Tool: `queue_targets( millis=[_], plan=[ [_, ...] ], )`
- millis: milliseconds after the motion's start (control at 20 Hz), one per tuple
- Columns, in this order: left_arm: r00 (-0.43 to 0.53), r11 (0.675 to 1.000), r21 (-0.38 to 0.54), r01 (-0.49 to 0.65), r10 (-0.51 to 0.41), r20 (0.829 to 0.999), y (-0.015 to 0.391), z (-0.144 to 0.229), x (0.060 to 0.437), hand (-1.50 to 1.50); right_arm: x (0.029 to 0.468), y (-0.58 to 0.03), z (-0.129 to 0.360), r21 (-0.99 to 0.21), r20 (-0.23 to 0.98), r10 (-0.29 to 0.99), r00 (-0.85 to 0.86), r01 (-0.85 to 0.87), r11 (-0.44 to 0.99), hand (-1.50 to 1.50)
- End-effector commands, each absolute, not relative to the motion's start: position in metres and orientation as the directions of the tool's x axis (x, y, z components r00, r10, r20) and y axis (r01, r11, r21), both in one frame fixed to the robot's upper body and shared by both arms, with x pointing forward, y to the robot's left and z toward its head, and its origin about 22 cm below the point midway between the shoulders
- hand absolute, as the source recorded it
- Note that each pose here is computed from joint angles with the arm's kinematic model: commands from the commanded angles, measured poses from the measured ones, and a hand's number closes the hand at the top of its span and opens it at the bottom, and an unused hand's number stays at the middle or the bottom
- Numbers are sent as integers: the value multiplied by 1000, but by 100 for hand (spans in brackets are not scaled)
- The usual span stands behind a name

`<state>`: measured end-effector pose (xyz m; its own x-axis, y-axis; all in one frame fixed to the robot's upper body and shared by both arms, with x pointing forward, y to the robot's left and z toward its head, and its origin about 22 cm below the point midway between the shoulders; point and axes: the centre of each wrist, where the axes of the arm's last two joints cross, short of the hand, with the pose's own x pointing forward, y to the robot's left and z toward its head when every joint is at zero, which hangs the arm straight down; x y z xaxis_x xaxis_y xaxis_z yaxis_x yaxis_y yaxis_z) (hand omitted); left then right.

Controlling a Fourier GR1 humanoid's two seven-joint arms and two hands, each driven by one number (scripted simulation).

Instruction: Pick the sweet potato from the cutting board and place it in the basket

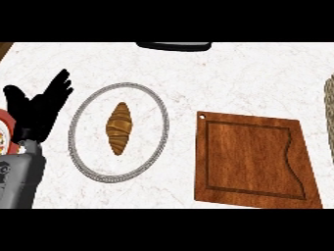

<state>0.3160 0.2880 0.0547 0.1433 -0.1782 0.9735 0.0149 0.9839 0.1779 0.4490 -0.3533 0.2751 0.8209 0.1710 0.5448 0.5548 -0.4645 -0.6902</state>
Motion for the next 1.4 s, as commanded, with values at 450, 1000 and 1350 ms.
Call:
queue_targets(
  millis=[450,1000,1350],
  plan=[
    [154,987,156,-34,-149,977,301,41,305,0,423,-395,242,-608,705,-84,704,538,-584,150],
    [164,984,178,-25,-172,971,299,38,303,0,425,-381,190,-592,735,-41,676,613,-523,-150],
    [178,983,179,-33,-171,969,308,30,297,0,401,-383,234,-315,889,48,456,684,-658,-150]
  ],
)
